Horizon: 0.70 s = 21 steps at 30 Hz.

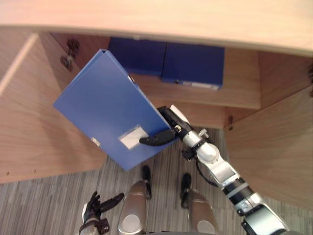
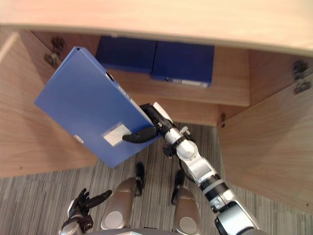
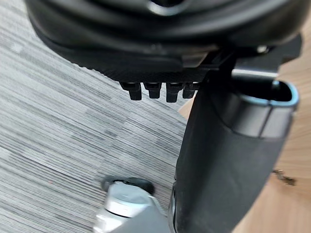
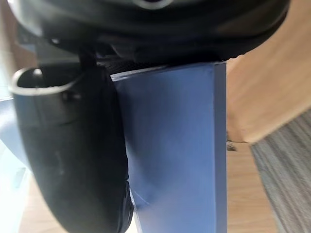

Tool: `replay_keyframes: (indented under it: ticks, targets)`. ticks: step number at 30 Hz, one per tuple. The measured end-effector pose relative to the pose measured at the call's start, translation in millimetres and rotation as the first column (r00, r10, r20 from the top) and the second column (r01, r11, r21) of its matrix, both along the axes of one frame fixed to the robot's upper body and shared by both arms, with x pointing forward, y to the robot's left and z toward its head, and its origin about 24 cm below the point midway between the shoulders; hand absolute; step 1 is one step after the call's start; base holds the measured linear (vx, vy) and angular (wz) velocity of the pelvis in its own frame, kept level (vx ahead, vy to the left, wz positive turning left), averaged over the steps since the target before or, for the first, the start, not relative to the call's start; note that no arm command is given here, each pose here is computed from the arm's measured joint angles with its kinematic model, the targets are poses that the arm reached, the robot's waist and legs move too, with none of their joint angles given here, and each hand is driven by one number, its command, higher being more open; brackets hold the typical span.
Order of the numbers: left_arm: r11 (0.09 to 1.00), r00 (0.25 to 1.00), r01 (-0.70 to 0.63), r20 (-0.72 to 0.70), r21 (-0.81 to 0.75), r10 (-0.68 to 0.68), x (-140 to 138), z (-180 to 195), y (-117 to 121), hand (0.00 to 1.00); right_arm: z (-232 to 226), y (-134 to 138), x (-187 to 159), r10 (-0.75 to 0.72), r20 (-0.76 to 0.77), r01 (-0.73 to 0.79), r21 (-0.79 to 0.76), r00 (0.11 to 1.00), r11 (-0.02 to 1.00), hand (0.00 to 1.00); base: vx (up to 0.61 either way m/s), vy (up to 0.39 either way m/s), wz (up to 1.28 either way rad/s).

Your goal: Walk over to the cabinet, pick up the folder, carry it to the office cabinet, place the folder inside the office cabinet, then close the office cabinet door

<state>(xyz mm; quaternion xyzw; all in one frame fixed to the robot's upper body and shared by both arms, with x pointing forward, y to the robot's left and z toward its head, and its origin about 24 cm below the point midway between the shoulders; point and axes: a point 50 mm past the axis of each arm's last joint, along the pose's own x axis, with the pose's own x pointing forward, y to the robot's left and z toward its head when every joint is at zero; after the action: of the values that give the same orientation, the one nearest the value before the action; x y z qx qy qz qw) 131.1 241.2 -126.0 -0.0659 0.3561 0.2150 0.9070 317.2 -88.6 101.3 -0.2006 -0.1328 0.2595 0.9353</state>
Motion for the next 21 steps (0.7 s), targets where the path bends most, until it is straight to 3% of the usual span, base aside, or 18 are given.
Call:
replay_keyframes:
  ticks: [3, 7, 13, 21]
  targets:
    - [0.998, 0.997, 0.051, 0.066, -0.025, -0.049, 18.6, 6.6, -15.7, 1.00, 21.6, -7.1, 11.7, -0.054, 0.047, 0.051, 0.058, 0.997, 0.997, 0.00, -0.09, 0.016, 0.09]
    - [0.998, 0.985, 0.035, 0.169, -0.047, -0.026, 34.6, 18.9, -22.7, 1.00, 57.5, -20.0, 25.6, -0.134, 0.075, 0.109, 0.274, 0.988, 0.955, 0.00, -0.07, -0.006, 0.03]
    - [0.998, 0.954, 0.025, 0.299, -0.054, -0.007, 63.7, 41.3, -26.7, 1.00, 122.5, -61.5, 48.1, -0.354, 0.033, 0.237, 0.686, 0.935, 0.688, 0.00, -0.05, -0.054, 0.08]
    - [0.997, 0.925, 0.000, 0.380, -0.082, 0.032, 78.4, 55.8, -30.9, 1.00, 153.5, -80.4, 69.6, -0.404, -0.143, 0.313, 0.864, 0.904, 0.395, 0.00, -0.02, -0.042, 0.00]
